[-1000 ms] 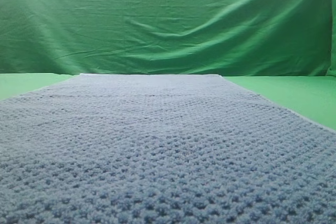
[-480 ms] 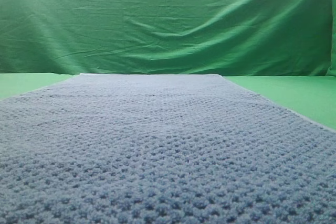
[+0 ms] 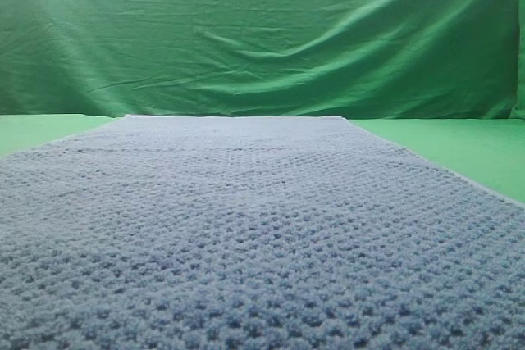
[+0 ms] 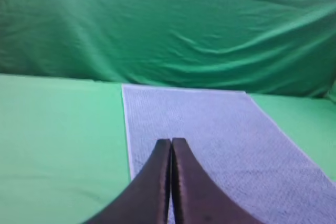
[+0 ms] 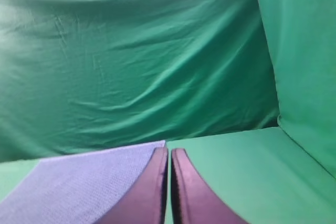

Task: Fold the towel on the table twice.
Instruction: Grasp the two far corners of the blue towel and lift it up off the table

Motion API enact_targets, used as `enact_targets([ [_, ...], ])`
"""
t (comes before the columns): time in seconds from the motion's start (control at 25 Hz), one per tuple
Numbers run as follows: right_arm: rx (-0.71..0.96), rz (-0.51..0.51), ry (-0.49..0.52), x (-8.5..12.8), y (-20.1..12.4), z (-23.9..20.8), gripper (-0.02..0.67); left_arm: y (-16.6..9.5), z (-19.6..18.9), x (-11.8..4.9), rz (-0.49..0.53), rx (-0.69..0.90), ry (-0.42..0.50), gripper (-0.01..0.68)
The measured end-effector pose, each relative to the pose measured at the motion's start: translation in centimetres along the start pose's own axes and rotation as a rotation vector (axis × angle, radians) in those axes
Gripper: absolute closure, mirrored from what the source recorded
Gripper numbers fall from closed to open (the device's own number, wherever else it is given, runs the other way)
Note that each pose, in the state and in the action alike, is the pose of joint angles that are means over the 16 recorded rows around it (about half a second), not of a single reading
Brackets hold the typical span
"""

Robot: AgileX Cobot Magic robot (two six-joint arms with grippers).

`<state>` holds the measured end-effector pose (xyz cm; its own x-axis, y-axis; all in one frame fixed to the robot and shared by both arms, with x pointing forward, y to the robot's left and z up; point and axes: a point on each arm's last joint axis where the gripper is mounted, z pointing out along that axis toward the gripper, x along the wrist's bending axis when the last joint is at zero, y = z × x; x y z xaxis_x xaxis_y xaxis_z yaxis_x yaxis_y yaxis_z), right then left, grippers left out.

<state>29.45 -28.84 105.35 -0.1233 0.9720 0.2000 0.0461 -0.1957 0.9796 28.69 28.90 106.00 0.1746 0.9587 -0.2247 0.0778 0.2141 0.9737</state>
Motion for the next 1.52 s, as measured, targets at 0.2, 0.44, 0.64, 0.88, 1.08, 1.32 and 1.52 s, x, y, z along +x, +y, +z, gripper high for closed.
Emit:
enact_targets([
  [0.2,0.100,-0.081,0.017,0.7,2.6,1.2,0.649,1.8,0.3,-0.6,-0.006,0.073,-0.010,0.673],
  [0.44,0.273,-0.104,0.032,1.1,3.8,3.5,0.649,3.1,1.2,-1.1,-0.022,0.136,-0.018,0.673],
  [0.64,0.434,-0.137,0.055,1.5,4.5,5.6,0.649,4.0,3.0,-1.4,-0.027,0.258,-0.017,0.673],
  [0.88,0.658,-0.199,0.074,2.1,5.2,9.4,0.649,4.6,7.3,-1.5,-0.019,0.494,-0.001,0.673],
  [1.08,0.826,-0.266,0.073,3.0,4.6,13.4,0.649,3.9,12.1,-1.3,-0.010,0.692,0.023,0.673],
  [1.32,0.981,-0.325,0.056,4.5,2.4,18.6,0.649,1.8,17.9,-0.6,0.013,0.874,0.057,0.673],
  [1.52,1.088,-0.349,0.040,5.9,-0.3,22.8,0.649,-0.5,22.2,0.2,0.033,0.991,0.081,0.673],
])
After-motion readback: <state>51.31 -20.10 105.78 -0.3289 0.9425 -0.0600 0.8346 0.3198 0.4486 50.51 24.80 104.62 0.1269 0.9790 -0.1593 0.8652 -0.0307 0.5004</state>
